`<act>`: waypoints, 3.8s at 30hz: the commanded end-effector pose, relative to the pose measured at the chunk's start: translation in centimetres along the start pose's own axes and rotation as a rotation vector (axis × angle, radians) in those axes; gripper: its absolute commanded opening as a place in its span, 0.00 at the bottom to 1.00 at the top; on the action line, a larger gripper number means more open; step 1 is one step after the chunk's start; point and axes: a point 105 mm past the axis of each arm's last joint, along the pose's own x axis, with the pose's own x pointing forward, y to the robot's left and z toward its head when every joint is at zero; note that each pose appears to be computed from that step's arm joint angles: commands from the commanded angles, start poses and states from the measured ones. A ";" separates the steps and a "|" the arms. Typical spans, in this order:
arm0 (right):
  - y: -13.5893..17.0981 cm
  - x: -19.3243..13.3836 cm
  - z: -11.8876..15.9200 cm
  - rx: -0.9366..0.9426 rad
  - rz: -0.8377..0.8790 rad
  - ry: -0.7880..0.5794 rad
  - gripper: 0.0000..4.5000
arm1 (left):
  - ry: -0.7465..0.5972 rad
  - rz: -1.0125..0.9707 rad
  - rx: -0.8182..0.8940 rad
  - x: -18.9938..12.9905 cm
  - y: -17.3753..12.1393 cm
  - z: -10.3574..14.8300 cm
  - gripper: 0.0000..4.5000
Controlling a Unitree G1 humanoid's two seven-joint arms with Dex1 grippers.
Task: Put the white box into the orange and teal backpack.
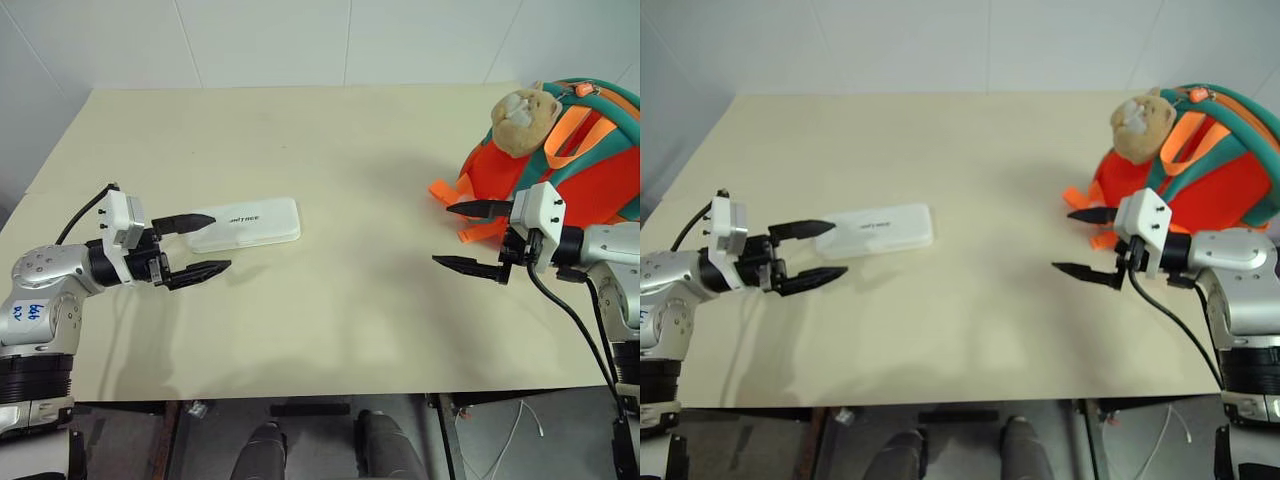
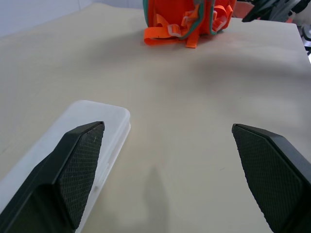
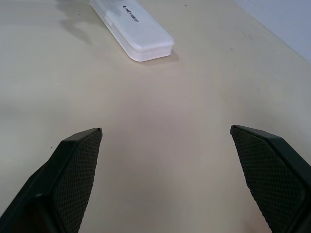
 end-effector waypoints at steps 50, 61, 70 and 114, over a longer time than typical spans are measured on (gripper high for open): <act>-1.0 21.1 2.5 -0.016 -0.007 0.056 0.00 | 0.090 0.773 -0.143 -9.7 5.5 -3.9 0.01; 0.2 23.7 2.7 -0.005 -0.011 0.079 0.00 | 0.182 0.946 -0.211 -9.1 8.2 -6.7 0.01; 1.8 25.7 3.2 0.003 -0.009 0.081 0.00 | 0.187 0.957 -0.240 -6.6 9.3 -7.5 0.01; -2.2 22.5 1.2 0.103 -0.165 0.109 0.00 | 0.217 0.784 -0.284 -3.1 8.0 -9.0 0.01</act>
